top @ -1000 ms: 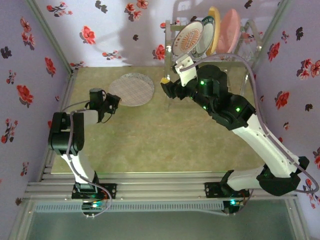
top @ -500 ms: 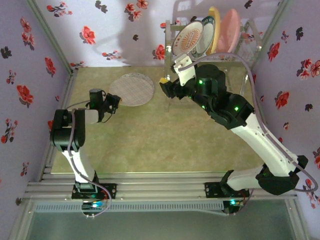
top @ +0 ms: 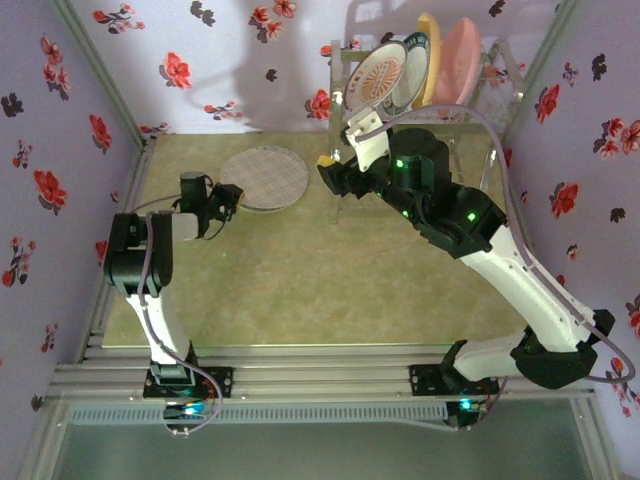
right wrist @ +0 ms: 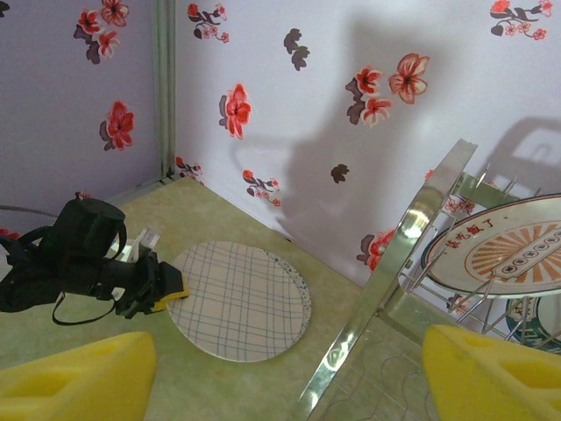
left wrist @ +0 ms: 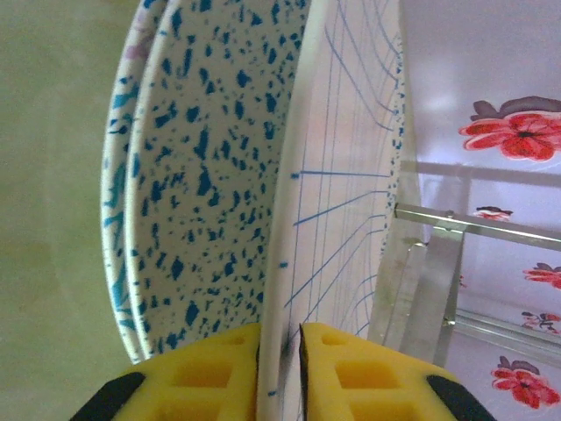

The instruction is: Unload the plates from the dish rack

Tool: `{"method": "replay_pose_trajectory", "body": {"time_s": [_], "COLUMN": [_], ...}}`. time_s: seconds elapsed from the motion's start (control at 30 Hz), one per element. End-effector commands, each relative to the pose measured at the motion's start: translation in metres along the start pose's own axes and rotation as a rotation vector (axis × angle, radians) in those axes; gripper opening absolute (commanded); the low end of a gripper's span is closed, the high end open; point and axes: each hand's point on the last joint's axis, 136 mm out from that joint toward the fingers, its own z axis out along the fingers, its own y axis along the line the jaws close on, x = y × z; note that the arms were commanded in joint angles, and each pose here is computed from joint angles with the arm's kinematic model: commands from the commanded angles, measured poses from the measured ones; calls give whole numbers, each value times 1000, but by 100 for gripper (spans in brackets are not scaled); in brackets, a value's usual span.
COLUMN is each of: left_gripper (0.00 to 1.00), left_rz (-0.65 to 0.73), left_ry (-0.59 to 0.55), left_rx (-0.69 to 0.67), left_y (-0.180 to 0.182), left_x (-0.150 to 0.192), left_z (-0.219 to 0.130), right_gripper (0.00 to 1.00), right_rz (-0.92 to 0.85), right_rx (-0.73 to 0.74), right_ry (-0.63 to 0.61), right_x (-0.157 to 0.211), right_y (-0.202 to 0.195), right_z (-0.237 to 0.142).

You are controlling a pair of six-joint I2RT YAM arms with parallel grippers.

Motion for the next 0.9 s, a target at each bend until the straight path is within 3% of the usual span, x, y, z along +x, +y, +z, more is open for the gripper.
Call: {"method": "replay_pose_trajectory", "body": {"time_s": [0.0, 0.23, 0.6, 0.87], "left_gripper": [22, 39, 48, 49], "left_rz": [38, 46, 46, 50], "left_ry": [5, 26, 55, 73], "left_rx": [9, -36, -169, -222], "left_y": [-7, -5, 8, 13], "left_x": [-6, -5, -7, -10], "left_z": [1, 1, 1, 9], "right_gripper": [81, 82, 82, 82], "right_rz": [21, 22, 24, 27], "right_rx": [13, 21, 27, 26], "right_ry": [-36, -41, -36, -30], "right_x": [-14, -16, -14, -12], "right_y": [-3, -5, -5, -5], "right_z": [-6, -7, -6, -5]}}
